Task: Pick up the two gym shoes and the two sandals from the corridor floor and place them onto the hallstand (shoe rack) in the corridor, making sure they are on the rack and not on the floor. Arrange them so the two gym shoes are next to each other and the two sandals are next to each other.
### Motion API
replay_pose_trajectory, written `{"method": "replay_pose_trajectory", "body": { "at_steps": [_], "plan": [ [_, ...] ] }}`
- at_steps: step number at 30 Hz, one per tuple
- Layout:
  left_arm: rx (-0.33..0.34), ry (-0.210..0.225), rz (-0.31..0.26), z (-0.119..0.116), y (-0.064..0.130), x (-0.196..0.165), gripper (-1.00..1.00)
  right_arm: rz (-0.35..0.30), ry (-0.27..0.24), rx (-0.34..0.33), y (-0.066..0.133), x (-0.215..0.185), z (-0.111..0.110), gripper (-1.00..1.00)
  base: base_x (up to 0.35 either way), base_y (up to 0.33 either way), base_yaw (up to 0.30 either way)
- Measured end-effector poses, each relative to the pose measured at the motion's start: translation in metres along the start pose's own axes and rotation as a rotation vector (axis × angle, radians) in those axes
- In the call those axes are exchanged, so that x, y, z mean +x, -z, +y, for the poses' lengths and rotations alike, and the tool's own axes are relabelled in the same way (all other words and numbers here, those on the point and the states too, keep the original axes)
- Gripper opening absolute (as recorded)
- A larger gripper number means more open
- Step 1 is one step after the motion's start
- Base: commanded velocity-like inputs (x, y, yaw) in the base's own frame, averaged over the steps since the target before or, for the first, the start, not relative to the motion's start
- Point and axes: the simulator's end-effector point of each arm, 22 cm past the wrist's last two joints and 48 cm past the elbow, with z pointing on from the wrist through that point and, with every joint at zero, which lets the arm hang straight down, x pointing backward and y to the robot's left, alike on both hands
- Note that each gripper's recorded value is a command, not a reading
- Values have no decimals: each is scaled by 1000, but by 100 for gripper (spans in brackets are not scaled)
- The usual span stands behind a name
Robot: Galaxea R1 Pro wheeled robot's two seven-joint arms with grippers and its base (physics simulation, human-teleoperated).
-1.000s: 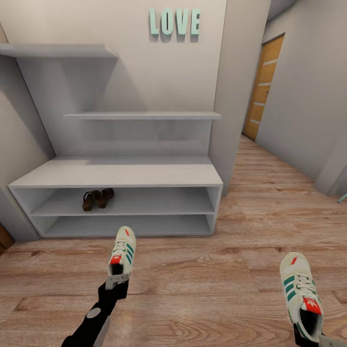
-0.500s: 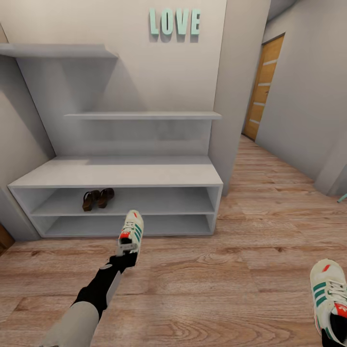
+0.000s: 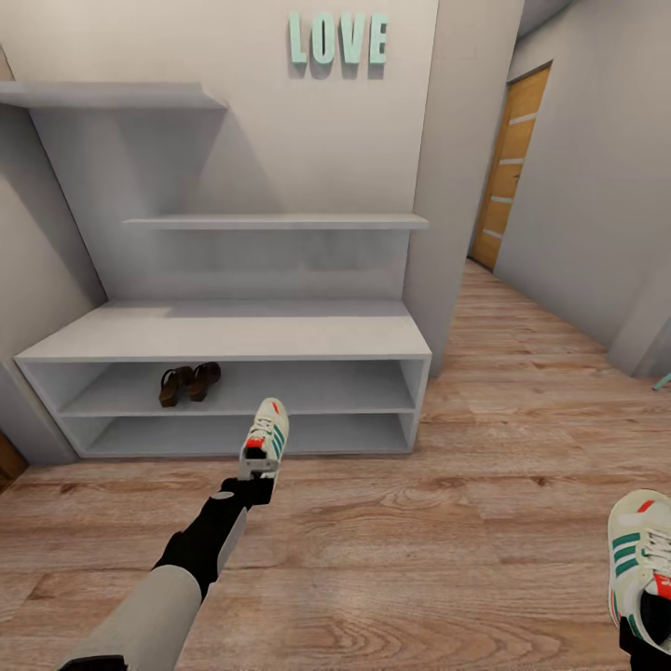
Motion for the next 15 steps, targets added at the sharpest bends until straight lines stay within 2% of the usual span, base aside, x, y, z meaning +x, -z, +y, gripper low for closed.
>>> {"method": "replay_pose_trajectory", "body": {
  "at_steps": [15],
  "plan": [
    [-6,3,6,3,-15,9,-100,18,14,3,-8,33,-1,-100,0,0,0]
  ]
}}
